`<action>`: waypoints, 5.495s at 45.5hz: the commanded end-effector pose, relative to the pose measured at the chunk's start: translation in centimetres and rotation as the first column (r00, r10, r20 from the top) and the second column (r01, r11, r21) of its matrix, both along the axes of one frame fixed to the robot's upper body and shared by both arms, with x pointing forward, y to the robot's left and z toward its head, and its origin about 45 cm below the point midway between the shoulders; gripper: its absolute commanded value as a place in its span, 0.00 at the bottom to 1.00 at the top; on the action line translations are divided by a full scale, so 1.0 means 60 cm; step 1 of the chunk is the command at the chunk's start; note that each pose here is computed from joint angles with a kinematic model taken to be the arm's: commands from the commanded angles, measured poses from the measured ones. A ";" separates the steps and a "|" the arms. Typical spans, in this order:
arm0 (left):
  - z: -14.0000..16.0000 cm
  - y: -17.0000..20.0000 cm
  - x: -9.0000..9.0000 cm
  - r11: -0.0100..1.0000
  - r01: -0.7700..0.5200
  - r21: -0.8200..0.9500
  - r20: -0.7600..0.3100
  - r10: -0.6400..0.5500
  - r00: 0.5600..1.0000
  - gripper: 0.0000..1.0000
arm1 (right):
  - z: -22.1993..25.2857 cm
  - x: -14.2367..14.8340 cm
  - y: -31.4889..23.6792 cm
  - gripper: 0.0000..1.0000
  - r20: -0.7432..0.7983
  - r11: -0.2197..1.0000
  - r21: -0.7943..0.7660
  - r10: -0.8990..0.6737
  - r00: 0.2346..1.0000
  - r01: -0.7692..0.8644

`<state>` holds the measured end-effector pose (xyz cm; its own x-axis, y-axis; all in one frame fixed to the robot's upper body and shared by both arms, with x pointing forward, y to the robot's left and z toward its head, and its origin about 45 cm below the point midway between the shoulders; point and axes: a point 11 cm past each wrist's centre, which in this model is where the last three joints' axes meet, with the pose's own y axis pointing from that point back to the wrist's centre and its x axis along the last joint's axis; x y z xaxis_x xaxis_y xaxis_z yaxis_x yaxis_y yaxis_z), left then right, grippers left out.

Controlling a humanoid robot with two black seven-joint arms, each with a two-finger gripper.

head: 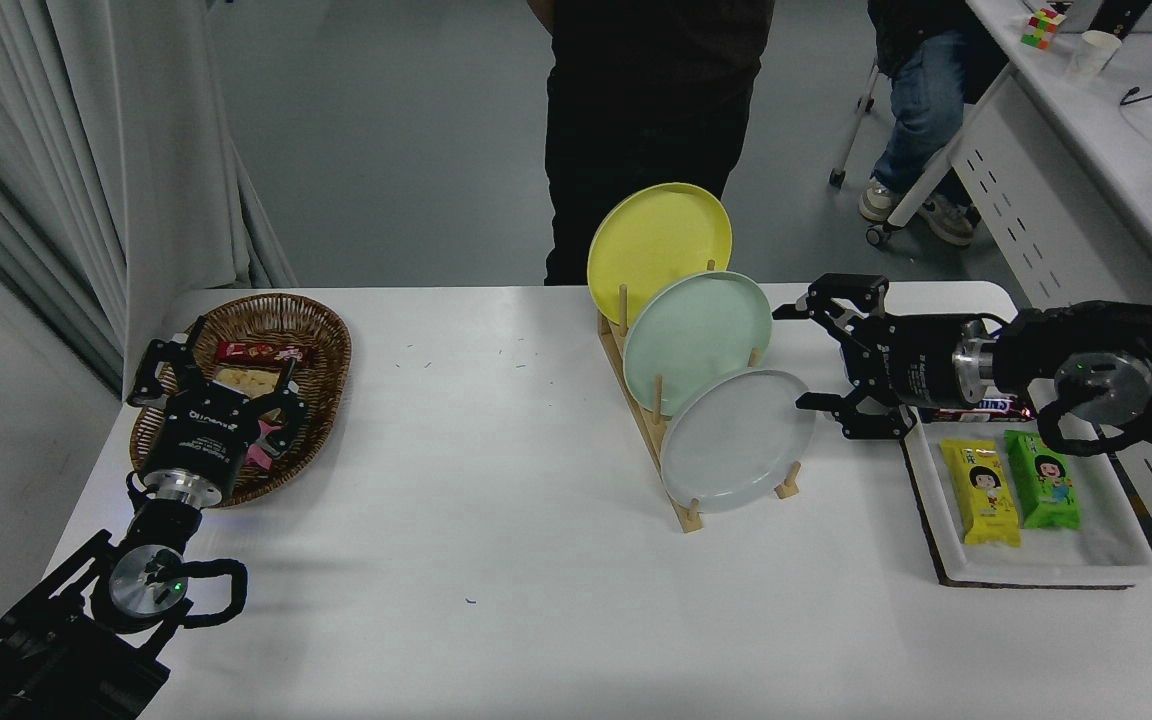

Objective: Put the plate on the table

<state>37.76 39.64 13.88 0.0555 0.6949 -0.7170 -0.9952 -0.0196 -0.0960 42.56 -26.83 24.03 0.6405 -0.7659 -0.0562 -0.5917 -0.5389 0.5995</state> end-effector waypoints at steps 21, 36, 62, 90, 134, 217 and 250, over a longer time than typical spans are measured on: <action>0.000 0.000 0.000 1.000 0.000 0.000 0.000 0.000 1.000 0.98 | -0.015 -0.001 0.005 1.00 -0.001 0.984 -0.045 -0.174 0.985 0.174; 0.000 0.000 0.000 1.000 0.000 0.000 0.000 0.000 1.000 0.98 | -0.010 -0.001 0.036 1.00 0.004 0.988 -0.025 -0.151 0.989 0.151; 0.000 0.000 0.000 1.000 0.000 0.000 0.000 0.000 1.000 0.98 | -0.024 -0.007 0.058 1.00 0.005 0.986 -0.040 -0.159 0.987 0.159; 0.000 0.000 0.000 1.000 -0.001 -0.001 0.000 0.001 1.000 0.98 | -0.040 -0.005 0.068 1.00 0.020 0.980 -0.060 -0.189 0.982 0.190; 0.000 0.000 0.000 1.000 0.000 0.000 0.000 0.000 1.000 0.98 | -0.025 -0.001 0.079 0.94 -0.042 0.964 -0.025 -0.265 0.963 0.264; 0.000 0.000 0.000 1.000 0.000 0.000 0.000 0.000 1.000 0.98 | -0.031 -0.001 0.091 0.62 -0.039 0.958 -0.031 -0.285 0.958 0.284; 0.000 -0.001 0.000 1.000 0.000 -0.001 0.000 0.000 1.000 0.98 | -0.028 -0.009 0.083 0.54 -0.048 0.961 -0.033 -0.277 0.960 0.276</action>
